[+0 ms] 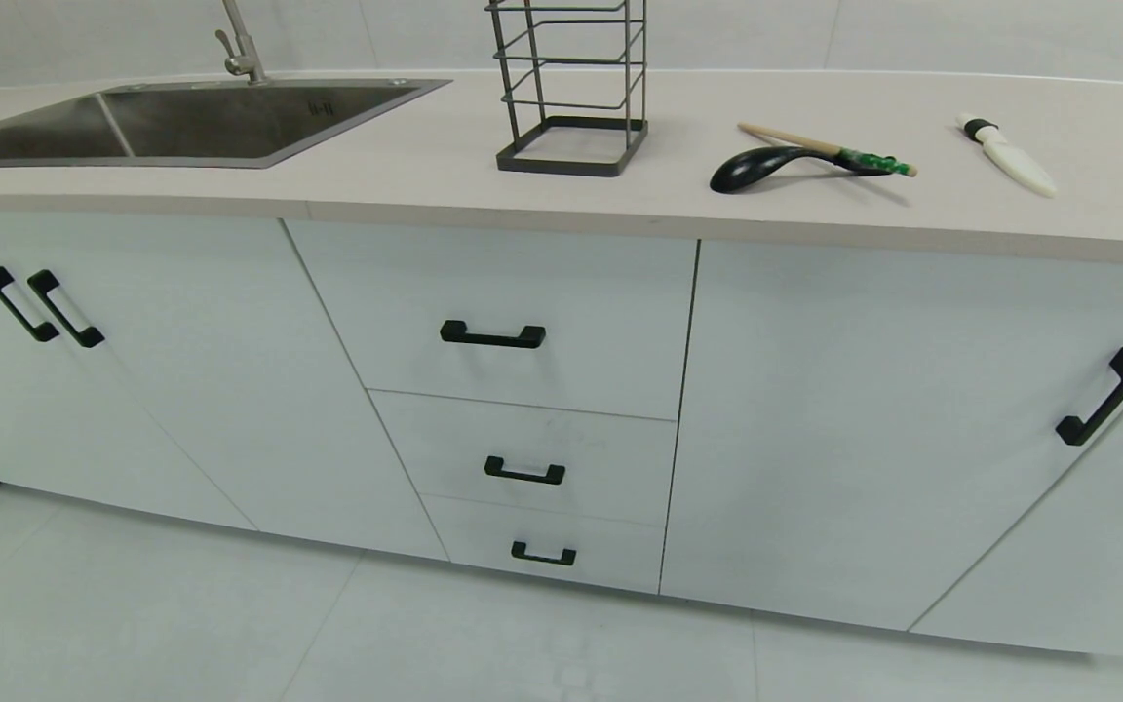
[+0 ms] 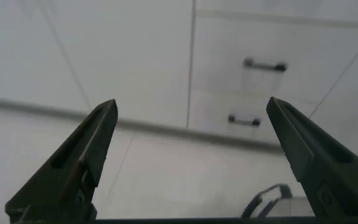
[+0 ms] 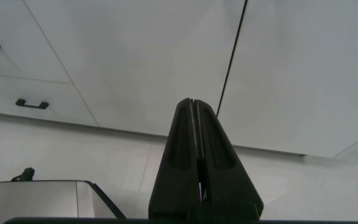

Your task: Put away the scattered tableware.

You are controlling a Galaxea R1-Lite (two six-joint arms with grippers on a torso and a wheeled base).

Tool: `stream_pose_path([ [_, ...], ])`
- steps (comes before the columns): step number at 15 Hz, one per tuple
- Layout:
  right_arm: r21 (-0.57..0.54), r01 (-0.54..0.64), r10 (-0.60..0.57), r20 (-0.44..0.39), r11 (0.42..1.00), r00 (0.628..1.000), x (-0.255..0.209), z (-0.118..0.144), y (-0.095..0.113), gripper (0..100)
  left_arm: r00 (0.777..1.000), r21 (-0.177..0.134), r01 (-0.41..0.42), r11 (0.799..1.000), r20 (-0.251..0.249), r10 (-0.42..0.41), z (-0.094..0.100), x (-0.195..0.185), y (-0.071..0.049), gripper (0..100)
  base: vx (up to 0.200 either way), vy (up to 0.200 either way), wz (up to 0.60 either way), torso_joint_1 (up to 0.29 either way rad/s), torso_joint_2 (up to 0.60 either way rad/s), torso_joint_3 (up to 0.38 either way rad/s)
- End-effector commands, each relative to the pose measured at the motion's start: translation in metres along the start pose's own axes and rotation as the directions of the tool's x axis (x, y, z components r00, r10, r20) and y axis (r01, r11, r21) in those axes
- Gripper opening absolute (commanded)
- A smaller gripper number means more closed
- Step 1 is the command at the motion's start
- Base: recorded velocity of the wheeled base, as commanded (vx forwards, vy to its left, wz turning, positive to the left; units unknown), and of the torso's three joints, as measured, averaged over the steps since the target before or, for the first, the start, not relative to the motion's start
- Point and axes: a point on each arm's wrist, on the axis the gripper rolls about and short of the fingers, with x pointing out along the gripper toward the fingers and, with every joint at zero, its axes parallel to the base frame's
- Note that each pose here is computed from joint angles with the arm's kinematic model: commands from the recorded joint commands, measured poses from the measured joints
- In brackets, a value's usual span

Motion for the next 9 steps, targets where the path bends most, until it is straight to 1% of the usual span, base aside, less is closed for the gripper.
stream_pose_path([
  [1,0.000,-0.001,0.001,-0.001,1.000,1.000,0.000,0.000,0.000,0,0.988,0.098,0.093,0.991,0.110,-0.104,0.050,-0.002,-0.004,100,0.000,0.000,0.00,0.000,0.00,0.000],
  [2,-0.002,-0.001,0.001,-0.001,1.000,1.000,0.000,0.000,0.000,0,0.988,0.154,0.121,0.981,0.078,-0.134,0.062,0.006,-0.005,100,0.000,0.000,0.00,0.000,0.00,0.000],
  [3,0.000,0.001,-0.001,0.000,1.000,1.000,0.000,0.000,0.000,0,0.986,0.232,0.152,0.961,0.037,-0.165,0.068,0.016,-0.005,100,0.000,0.000,0.00,0.000,0.00,0.000],
  [4,0.000,-0.001,0.001,-0.001,1.000,1.000,0.000,0.000,0.000,0,0.982,0.277,0.173,0.945,0.022,-0.186,0.069,0.019,-0.005,100,0.000,0.000,0.00,0.000,0.00,0.000],
  [5,0.000,-0.001,0.001,-0.001,1.000,1.000,0.000,0.000,0.000,0,0.970,0.366,0.232,0.901,-0.019,-0.241,0.075,0.029,-0.005,100,0.000,0.000,0.00,0.000,0.00,0.000],
  [6,0.000,-0.001,0.001,0.000,1.000,1.000,0.000,0.000,0.000,0,0.957,0.451,0.276,0.849,-0.050,-0.284,0.083,0.039,-0.005,100,0.000,0.000,0.00,0.000,0.00,0.000],
  [7,0.000,-0.001,0.001,-0.001,1.000,1.000,0.000,0.000,0.000,0,0.945,0.506,0.307,0.806,-0.062,-0.321,0.088,0.045,-0.006,100,0.000,0.000,0.00,0.000,0.00,0.000],
  [8,0.000,-0.001,0.001,-0.001,1.000,1.000,0.000,0.000,0.000,0,0.928,0.545,0.354,0.760,-0.101,-0.360,0.091,0.055,-0.006,100,0.000,0.000,0.00,0.000,0.00,0.000],
  [9,0.000,-0.001,0.001,0.000,1.000,1.000,0.000,0.000,0.000,0,0.913,0.569,0.392,0.722,-0.145,-0.381,0.091,0.066,-0.006,100,0.000,0.000,0.00,0.000,0.00,0.000],
])
